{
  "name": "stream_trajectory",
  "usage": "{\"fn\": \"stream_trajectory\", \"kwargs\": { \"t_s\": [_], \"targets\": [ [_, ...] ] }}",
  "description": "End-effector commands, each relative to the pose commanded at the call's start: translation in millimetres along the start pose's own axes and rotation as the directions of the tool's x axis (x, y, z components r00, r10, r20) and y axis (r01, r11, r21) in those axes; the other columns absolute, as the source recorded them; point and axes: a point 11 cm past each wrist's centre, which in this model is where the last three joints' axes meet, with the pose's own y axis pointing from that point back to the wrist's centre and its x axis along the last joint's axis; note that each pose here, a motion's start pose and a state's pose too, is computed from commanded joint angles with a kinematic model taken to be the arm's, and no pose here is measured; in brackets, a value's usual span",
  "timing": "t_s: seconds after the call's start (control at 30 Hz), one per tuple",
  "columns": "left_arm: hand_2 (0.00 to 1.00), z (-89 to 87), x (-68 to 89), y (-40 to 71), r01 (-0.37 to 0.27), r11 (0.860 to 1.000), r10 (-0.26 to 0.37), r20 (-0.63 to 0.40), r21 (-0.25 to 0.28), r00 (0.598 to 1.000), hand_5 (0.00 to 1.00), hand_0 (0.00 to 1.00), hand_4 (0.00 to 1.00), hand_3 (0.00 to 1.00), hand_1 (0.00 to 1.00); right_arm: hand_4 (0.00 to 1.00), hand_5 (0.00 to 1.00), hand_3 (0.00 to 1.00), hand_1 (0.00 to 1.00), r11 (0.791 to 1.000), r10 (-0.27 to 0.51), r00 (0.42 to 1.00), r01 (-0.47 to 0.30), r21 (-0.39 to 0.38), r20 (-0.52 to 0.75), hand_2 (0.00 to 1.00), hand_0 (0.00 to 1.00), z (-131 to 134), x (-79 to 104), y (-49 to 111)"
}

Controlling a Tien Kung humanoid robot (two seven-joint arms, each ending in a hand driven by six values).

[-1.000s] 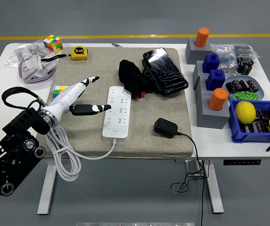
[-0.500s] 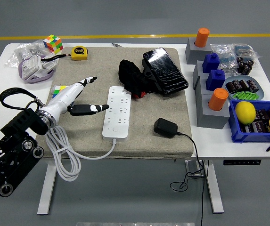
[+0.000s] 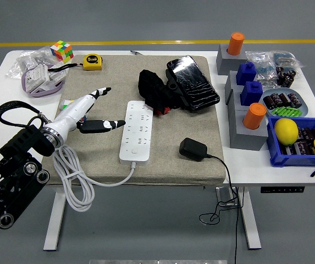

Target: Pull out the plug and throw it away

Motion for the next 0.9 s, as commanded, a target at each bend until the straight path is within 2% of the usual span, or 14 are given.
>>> {"fn": "stream_trajectory", "kwargs": {
  "t_s": [0.9],
  "targets": [
    [0.955,3.7,5.2,-2.0,-0.005,1.0,0.005,0.004,-0.009,1.0,0.586,0.963,0.998,0.998,0.962,0.962,0.476,0.564,0.66,1.0,0.001,1.0,-0.001,0.003,-0.002,0.67,0.572,-3.8,2.2,0.2]
  ]
}}
